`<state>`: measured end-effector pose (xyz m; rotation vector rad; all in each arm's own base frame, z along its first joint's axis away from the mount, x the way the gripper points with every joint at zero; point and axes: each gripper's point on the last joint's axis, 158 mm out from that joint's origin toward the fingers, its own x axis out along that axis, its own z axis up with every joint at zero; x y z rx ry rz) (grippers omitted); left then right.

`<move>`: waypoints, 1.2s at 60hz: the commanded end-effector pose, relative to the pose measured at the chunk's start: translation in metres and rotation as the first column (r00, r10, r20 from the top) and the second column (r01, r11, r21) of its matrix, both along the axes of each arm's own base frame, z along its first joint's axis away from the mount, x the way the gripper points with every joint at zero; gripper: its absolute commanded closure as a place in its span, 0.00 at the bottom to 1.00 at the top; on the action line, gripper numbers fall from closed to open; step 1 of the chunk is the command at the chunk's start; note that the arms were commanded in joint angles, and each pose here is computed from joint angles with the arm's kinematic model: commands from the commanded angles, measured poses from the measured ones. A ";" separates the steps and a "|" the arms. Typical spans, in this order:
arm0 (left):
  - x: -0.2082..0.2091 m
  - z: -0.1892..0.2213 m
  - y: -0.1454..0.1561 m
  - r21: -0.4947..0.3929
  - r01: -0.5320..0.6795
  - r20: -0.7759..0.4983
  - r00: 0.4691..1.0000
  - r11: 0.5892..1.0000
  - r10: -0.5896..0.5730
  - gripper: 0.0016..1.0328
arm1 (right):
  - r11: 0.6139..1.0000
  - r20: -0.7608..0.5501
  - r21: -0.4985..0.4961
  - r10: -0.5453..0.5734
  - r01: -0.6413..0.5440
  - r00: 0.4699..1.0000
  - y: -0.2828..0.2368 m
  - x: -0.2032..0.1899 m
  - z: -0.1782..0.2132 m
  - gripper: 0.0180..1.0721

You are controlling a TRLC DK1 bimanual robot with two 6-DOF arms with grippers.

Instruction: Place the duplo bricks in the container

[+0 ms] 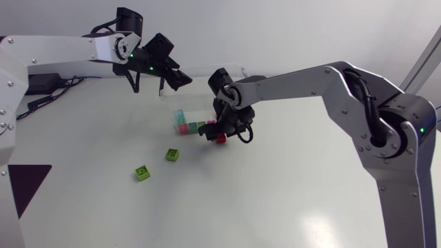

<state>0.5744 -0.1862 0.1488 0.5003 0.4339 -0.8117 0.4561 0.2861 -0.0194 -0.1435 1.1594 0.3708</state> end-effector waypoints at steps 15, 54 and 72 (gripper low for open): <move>-0.049 0.042 0.014 -0.001 -0.001 0.094 0.996 1.000 0.001 0.05 | 0.998 -0.091 -0.005 -0.069 0.069 0.993 -0.015 -0.001 -0.022 0.54; -0.094 0.039 0.042 0.030 -0.010 0.127 0.992 1.000 0.006 0.05 | 0.999 -0.100 -0.015 -0.041 0.040 0.994 -0.007 -0.006 -0.027 0.68; -0.119 0.011 0.042 0.068 0.027 0.081 0.996 0.997 -0.033 0.05 | 0.999 -0.061 -0.036 -0.019 0.017 0.998 -0.022 -0.028 -0.009 0.68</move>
